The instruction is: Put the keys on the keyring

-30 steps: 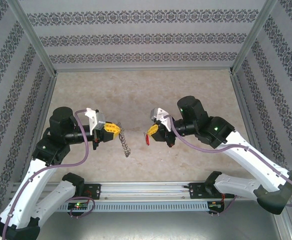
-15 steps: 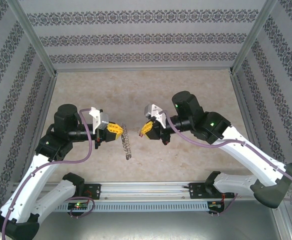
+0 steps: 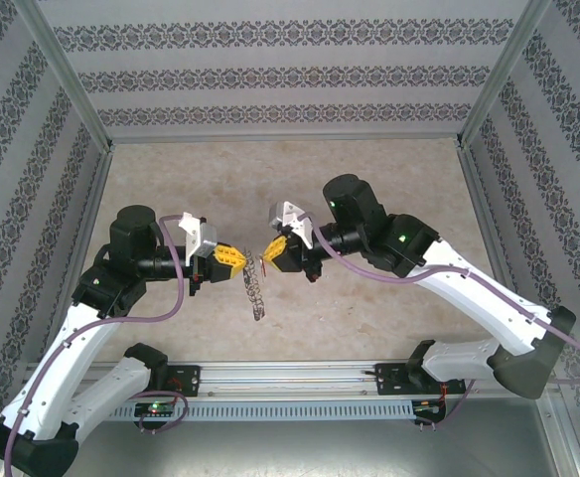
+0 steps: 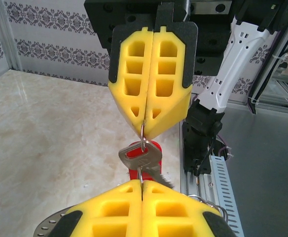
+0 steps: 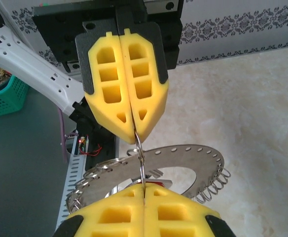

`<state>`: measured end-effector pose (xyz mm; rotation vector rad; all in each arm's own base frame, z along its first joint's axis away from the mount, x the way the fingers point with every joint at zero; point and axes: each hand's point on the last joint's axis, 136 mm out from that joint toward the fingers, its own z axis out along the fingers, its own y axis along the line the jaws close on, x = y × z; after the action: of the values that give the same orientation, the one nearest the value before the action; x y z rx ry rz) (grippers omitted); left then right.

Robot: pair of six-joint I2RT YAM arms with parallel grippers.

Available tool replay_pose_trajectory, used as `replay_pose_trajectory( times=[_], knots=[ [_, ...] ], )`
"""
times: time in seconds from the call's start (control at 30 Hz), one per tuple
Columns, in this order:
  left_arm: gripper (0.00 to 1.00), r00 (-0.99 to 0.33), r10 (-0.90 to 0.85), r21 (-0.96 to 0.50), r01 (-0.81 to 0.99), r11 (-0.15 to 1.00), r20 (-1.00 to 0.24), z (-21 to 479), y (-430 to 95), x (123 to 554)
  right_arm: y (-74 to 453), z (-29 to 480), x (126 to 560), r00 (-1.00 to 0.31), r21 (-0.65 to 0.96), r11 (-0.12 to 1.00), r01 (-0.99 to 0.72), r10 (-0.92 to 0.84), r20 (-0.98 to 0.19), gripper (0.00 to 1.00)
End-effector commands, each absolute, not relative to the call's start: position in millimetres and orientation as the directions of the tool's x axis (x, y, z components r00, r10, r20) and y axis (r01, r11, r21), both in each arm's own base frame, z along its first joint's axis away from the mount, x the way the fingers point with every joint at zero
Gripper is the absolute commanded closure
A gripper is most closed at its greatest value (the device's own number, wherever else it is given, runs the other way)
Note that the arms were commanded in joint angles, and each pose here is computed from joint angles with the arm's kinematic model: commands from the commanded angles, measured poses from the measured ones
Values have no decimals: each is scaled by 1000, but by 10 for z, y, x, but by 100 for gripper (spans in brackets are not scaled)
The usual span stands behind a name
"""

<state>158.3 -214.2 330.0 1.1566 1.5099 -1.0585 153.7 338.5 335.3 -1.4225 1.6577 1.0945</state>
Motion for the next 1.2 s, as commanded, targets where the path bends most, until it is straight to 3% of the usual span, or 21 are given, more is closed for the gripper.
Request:
replay_pose_trajectory(
  times=[0.0,1.17],
  knots=[
    [100,-36,144,-17,991,130,-989,3478,-2178,1499,3464,3521,1486,-138,144,10,-989,-373,-917,100],
    [100,-34,144,-15,991,131,-989,3466,-2175,1493,3439,3530,1478,-120,114,40,-993,-375,-919,100]
  ],
)
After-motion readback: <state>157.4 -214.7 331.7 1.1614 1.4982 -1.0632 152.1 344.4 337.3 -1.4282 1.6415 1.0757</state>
